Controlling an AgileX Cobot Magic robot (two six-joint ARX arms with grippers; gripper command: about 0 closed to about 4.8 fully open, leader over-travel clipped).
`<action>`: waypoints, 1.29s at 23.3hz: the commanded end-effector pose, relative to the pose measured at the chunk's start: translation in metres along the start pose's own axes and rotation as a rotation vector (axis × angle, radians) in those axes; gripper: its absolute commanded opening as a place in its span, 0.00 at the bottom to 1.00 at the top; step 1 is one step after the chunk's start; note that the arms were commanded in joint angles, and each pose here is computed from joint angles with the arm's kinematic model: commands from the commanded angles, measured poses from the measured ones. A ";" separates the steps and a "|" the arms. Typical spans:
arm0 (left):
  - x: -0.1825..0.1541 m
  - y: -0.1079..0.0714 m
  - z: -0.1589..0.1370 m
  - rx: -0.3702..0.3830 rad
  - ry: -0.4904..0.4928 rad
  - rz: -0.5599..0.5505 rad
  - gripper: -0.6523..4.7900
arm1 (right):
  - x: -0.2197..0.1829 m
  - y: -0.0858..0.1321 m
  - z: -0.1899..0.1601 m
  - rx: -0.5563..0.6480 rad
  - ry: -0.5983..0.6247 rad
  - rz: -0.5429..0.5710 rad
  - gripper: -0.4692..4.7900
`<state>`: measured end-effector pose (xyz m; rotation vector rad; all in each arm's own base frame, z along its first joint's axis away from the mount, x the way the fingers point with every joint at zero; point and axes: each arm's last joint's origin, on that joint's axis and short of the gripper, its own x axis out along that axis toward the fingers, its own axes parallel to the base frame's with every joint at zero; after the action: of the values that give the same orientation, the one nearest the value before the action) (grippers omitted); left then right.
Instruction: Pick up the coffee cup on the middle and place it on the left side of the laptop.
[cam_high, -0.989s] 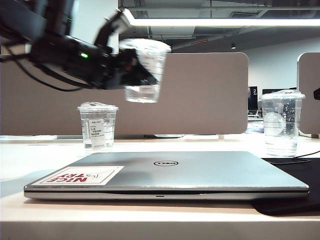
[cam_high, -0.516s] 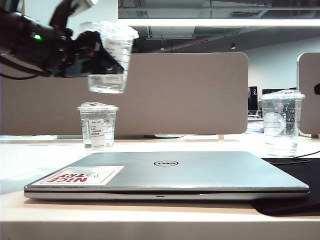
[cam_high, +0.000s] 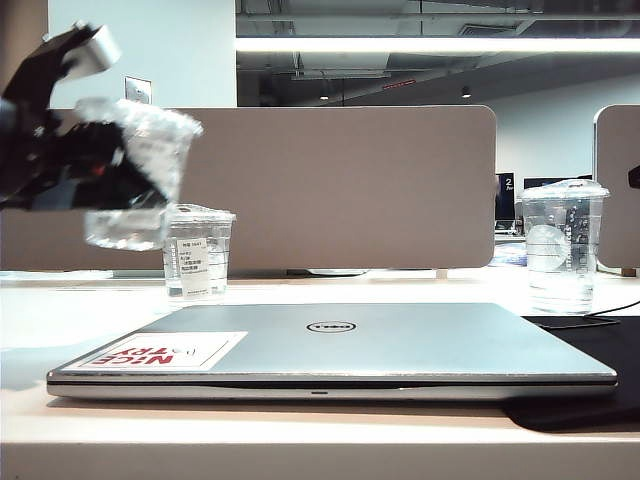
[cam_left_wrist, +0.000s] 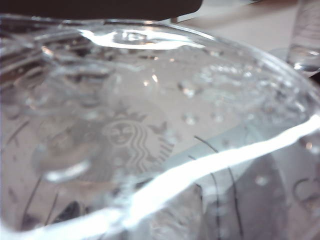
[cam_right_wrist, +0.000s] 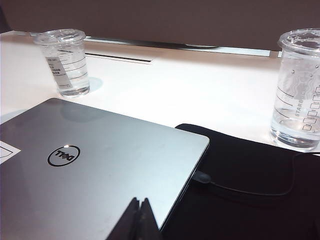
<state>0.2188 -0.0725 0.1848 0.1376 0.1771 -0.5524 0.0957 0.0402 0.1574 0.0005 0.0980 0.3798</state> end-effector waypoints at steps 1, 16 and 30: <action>-0.005 0.012 -0.002 -0.009 -0.019 0.101 0.65 | 0.000 0.000 0.000 0.001 -0.013 0.000 0.08; -0.016 0.061 -0.016 -0.127 -0.092 0.179 0.66 | 0.000 0.000 0.000 0.001 -0.013 0.001 0.08; 0.011 0.064 -0.061 -0.211 -0.063 0.064 0.67 | 0.000 0.000 0.000 0.001 -0.013 0.001 0.08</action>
<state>0.2526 -0.0126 0.1258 -0.0860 0.2254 -0.4408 0.0957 0.0402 0.1574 0.0005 0.0980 0.3802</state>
